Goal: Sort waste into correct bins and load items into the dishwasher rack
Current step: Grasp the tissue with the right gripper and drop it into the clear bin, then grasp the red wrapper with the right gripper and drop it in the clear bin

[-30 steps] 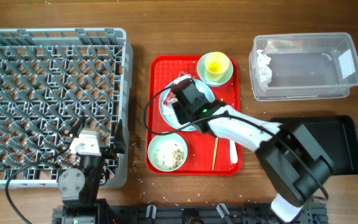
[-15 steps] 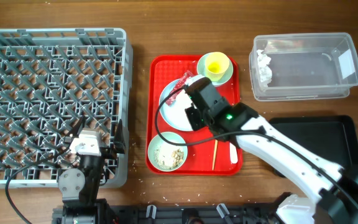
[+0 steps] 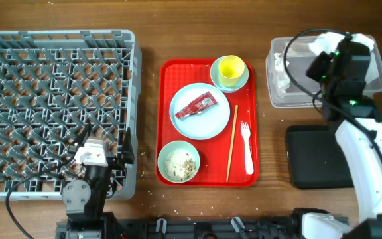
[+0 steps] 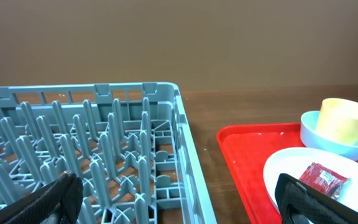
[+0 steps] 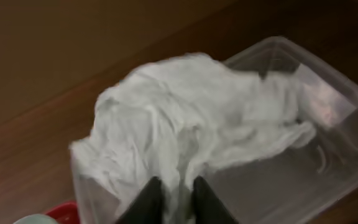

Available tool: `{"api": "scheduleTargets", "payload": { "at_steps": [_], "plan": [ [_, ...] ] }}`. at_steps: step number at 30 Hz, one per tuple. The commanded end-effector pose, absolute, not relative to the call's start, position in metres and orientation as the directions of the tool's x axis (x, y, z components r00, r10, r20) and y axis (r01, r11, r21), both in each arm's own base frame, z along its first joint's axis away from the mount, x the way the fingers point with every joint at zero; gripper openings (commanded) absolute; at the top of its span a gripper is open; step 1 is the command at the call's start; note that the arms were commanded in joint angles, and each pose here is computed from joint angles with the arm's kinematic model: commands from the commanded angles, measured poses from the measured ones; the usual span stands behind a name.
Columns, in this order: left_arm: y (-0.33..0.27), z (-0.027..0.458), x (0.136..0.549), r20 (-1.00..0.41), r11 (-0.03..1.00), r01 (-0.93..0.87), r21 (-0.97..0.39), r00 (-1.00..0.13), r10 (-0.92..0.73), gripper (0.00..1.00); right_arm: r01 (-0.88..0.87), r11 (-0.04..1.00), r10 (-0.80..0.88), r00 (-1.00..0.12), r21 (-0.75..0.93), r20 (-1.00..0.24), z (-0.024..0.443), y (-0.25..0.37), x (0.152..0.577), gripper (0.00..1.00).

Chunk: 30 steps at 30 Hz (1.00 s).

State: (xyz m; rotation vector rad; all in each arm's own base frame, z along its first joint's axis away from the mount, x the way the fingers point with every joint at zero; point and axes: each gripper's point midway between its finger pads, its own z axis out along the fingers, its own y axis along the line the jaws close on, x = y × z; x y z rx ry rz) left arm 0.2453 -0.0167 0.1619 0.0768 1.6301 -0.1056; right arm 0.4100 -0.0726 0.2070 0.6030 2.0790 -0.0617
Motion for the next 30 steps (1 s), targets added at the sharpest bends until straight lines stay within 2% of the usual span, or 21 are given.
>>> {"api": "scheduleTargets", "payload": {
  "at_steps": [1, 2, 3, 6, 7, 9, 11, 12, 14, 16, 17, 18, 19, 20, 23, 27, 30],
  "plan": [
    [-0.018, 0.16, 0.245, -0.998, 0.992, 0.123, -0.006, -0.061, 0.001, 1.0, 0.338, 0.918, 0.371, -0.548, 0.207, -0.749, 0.173, -0.081, 0.424, 0.33],
    [-0.018, 0.16, 0.245, -0.998, 0.992, 0.124, -0.006, -0.061, 0.001, 1.0, 0.291, 0.934, 0.346, -0.581, 0.208, -0.737, 0.165, -0.077, 0.427, 0.7],
    [-0.018, 0.16, 0.245, -0.998, 0.992, 0.124, -0.006, -0.061, 0.001, 1.0, 0.256, 0.941, 0.334, -0.606, 0.22, -0.722, 0.157, -0.07, 0.429, 1.0],
    [-0.018, 0.16, 0.245, -0.998, 0.992, 0.123, -0.006, -0.061, 0.001, 1.0, 0.157, 0.922, 0.372, -0.618, 0.354, -0.693, 0.164, -0.042, 0.432, 1.0],
    [-0.018, 0.16, 0.245, -0.998, 0.992, 0.124, -0.006, -0.061, 0.001, 1.0, 0.031, 0.885, 0.373, -0.643, 0.464, -0.669, 0.176, -0.013, 0.431, 1.0],
    [-0.018, 0.16, 0.245, -0.998, 0.992, 0.124, -0.006, -0.061, 0.001, 1.0, -0.137, 0.803, 0.348, -0.682, 0.58, -0.643, 0.193, 0.025, 0.421, 1.0],
    [-0.018, 0.16, 0.245, -0.998, 0.992, 0.124, -0.006, -0.061, 0.001, 1.0, -0.283, 0.666, 0.294, -0.751, 0.69, -0.591, 0.208, 0.077, 0.402, 1.0],
    [-0.018, 0.16, 0.245, -0.998, 0.992, 0.124, -0.006, -0.061, 0.001, 1.0, -0.323, 0.621, 0.235, -0.793, 0.714, -0.563, 0.206, 0.11, 0.388, 0.97],
    [-0.018, 0.16, 0.245, -0.998, 0.992, 0.123, -0.006, -0.061, 0.001, 1.0, -0.378, 0.579, 0.121, -0.837, 0.723, -0.534, 0.2, 0.163, 0.366, 0.74],
    [-0.018, 0.16, 0.245, -0.998, 0.992, 0.123, -0.006, -0.061, 0.001, 1.0, -0.296, 0.659, 0.108, -0.873, 0.692, -0.476, 0.182, 0.2, 0.356, 0.7],
    [-0.018, 0.16, 0.245, -0.998, 0.992, 0.124, -0.006, -0.061, 0.001, 1.0, -0.198, 0.74, 0.152, -0.882, 0.643, -0.447, 0.167, 0.21, 0.354, 0.7],
    [-0.018, 0.16, 0.245, -0.998, 0.992, 0.123, -0.006, -0.061, 0.001, 1.0, -0.031, 0.813, 0.261, -0.874, 0.582, -0.41, 0.15, 0.212, 0.352, 0.59],
    [-0.018, 0.16, 0.245, -0.998, 0.992, 0.124, -0.006, -0.061, 0.001, 1.0, 0.104, 0.838, 0.358, -0.845, 0.535, -0.396, 0.137, 0.211, 0.348, 0.52],
    [-0.018, 0.16, 0.245, -0.998, 0.992, 0.123, -0.006, -0.061, 0.001, 1.0, 0.219, 0.843, 0.443, -0.801, 0.491, -0.403, 0.126, 0.213, 0.342, 0.46],
    [-0.018, 0.16, 0.245, -0.998, 0.992, 0.124, -0.006, -0.061, 0.001, 1.0, 0.353, 0.828, 0.533, -0.738, 0.436, -0.414, 0.09, 0.227, 0.34, 0.46],
    [-0.018, 0.16, 0.245, -0.998, 0.992, 0.124, -0.006, -0.061, 0.001, 1.0, 0.367, 0.793, 0.56, -0.753, 0.486, -0.345, 0.037, 0.258, 0.358, 0.46],
    [-0.018, 0.16, 0.245, -0.998, 0.992, 0.124, -0.006, -0.061, 0.001, 1.0, 0.414, 0.763, 0.599, -0.741, 0.496, -0.303, 0.02, 0.262, 0.359, 0.48]
  ]
}}
